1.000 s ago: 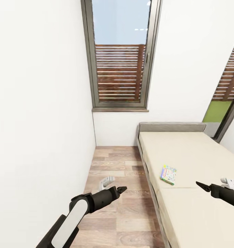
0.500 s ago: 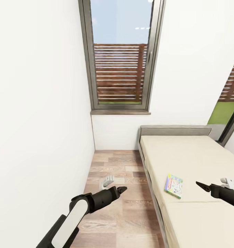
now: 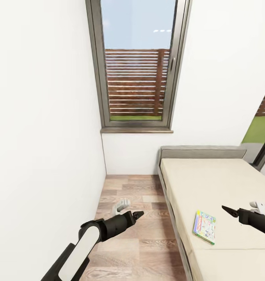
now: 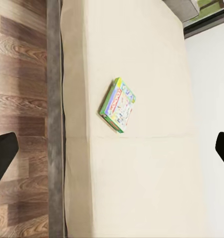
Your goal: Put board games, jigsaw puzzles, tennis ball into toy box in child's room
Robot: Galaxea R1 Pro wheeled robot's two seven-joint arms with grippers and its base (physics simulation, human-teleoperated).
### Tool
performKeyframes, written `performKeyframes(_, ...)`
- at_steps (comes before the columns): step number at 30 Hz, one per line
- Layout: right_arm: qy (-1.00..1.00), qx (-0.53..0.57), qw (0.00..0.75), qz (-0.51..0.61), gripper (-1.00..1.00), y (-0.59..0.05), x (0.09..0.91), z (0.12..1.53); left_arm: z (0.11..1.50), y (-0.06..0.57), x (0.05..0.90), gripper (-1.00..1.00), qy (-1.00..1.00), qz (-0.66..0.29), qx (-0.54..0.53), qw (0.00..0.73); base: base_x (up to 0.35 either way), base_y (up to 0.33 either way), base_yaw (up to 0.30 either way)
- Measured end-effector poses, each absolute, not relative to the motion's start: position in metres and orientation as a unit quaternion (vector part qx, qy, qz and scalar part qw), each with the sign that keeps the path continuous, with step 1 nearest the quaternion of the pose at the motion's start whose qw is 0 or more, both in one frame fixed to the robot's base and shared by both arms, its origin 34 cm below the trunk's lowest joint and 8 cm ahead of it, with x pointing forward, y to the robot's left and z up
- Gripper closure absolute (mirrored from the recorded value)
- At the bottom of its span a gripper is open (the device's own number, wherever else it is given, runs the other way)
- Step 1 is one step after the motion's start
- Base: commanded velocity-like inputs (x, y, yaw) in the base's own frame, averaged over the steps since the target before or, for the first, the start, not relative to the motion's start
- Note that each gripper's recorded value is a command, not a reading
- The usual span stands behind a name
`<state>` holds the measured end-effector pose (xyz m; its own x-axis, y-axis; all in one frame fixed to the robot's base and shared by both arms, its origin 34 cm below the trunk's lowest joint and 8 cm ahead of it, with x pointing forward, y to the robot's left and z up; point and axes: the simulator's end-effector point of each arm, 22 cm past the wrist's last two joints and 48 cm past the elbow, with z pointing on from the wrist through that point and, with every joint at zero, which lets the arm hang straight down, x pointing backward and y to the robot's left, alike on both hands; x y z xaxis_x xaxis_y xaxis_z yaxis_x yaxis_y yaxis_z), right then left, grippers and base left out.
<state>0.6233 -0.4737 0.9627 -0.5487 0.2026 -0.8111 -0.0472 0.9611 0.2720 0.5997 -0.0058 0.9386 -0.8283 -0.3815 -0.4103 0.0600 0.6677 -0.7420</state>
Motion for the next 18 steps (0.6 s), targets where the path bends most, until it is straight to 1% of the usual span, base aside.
performKeyframes(18, 0.870, 0.045, 0.473, 0.132, -1.00, -0.4741, 0.6232, 0.9629, 0.9387, -0.0058, 0.5997, -1.00, 0.870, -0.397, -0.092, 0.278, 0.335, 0.000, 0.000)
